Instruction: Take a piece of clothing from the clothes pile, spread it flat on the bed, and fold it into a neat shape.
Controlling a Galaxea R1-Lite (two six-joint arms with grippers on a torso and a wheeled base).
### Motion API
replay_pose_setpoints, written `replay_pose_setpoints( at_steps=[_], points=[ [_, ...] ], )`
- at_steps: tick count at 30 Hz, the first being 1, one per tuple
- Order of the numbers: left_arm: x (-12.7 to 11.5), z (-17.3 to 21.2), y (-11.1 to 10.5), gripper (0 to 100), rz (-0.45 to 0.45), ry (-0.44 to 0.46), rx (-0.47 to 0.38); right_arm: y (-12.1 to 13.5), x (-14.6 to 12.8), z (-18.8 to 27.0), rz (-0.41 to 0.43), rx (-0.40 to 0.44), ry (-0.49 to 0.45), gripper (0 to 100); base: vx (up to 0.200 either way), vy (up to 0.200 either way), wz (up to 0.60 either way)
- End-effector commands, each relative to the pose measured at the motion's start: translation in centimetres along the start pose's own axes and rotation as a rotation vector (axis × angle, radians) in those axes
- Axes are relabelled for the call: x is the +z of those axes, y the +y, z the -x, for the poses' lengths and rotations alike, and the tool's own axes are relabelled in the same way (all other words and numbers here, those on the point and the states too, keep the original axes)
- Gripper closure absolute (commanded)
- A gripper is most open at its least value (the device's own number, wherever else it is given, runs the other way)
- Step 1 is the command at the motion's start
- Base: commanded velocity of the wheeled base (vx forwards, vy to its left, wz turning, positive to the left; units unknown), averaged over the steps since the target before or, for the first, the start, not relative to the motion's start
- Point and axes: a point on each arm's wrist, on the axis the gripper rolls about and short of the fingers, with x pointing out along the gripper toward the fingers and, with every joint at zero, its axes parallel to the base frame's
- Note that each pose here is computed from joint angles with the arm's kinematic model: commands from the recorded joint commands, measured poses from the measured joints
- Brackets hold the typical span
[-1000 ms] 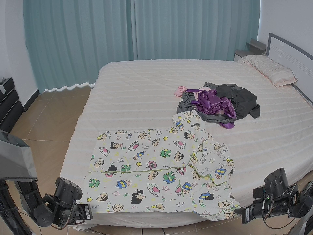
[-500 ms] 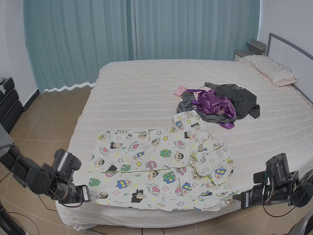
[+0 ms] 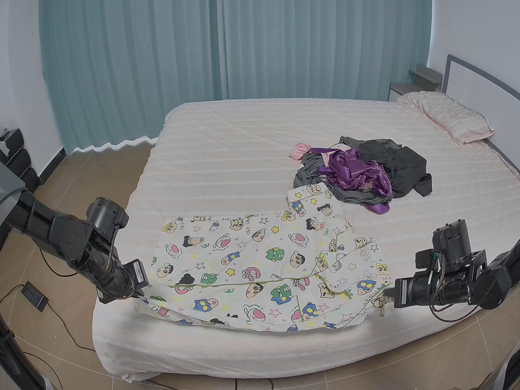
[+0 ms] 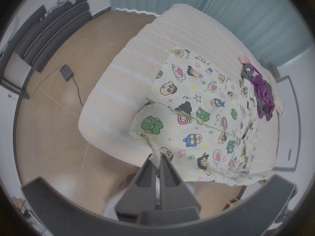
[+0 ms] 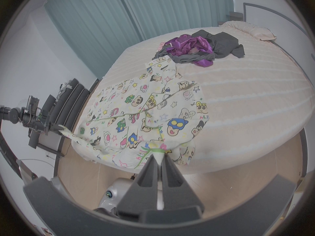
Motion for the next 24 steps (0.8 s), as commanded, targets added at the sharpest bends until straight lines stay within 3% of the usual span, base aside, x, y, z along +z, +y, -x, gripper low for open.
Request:
replay_pose_setpoints(
  at_steps=[1,15,24],
  points=[
    [1.9,-1.0,-0.2,100,0.086,0.012,-0.026,-0.7,1.1,-1.8,-0.028,-0.022,0.003,100,0.0,0.0,0.0],
    [4.0,-1.1,0.0,100,0.259,-0.005,-0.082,-1.8,2.8,-2.5,-0.082,-0.048,-0.039,100,0.0,0.0,0.0],
    [4.7,-2.4,0.3,100,0.286,-0.008,-0.085,-1.9,3.2,-3.4,-0.093,-0.045,-0.052,100,0.0,0.0,0.0]
  ],
)
